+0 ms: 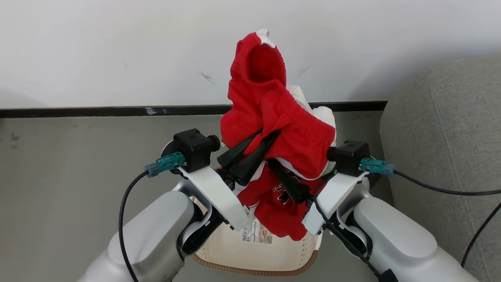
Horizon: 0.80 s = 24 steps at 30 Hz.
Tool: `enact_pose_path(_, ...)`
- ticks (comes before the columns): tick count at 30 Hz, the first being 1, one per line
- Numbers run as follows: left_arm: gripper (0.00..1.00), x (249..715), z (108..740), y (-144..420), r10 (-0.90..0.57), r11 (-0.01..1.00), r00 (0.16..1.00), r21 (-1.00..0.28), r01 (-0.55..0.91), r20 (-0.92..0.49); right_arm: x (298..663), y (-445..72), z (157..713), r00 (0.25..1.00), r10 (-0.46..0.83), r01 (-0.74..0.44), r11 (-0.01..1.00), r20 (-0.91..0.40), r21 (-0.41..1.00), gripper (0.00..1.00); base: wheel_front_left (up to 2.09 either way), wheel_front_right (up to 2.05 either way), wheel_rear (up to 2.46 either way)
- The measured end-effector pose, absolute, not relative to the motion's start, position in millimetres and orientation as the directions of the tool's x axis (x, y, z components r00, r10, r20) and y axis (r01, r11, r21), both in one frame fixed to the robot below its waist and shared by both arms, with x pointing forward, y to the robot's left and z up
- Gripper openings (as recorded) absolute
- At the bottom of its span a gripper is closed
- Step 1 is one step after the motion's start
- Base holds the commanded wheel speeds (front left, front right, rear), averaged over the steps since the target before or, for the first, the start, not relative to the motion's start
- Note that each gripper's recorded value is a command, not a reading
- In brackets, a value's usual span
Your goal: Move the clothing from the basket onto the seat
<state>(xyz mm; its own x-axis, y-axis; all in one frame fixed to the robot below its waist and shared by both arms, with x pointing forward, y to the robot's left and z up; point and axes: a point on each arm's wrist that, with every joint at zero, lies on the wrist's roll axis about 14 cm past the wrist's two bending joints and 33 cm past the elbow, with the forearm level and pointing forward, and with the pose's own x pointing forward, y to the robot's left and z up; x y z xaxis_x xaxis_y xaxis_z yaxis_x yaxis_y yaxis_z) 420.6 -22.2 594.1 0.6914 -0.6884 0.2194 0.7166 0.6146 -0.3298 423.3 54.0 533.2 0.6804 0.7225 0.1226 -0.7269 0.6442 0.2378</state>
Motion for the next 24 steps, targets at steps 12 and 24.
enact_pose_path(12, 0.00, 421.5, 591.9, -15.0, -0.675, 0.627, 0.707, -0.340, 0.701, 0.211, 426.6, 68.6, 535.8, 0.655, 0.746, -0.749, 0.621, 0.118, 0.233, 0.00, 0.00, 0.00, 0.00)
enact_pose_path(24, 0.00, 432.2, 577.7, -4.1, -0.656, 0.658, 0.736, -0.350, 0.667, 0.168, 434.9, 53.3, 540.1, 0.693, 0.709, -0.715, 0.653, 0.129, 0.251, 0.00, 0.00, 0.00, 0.00)
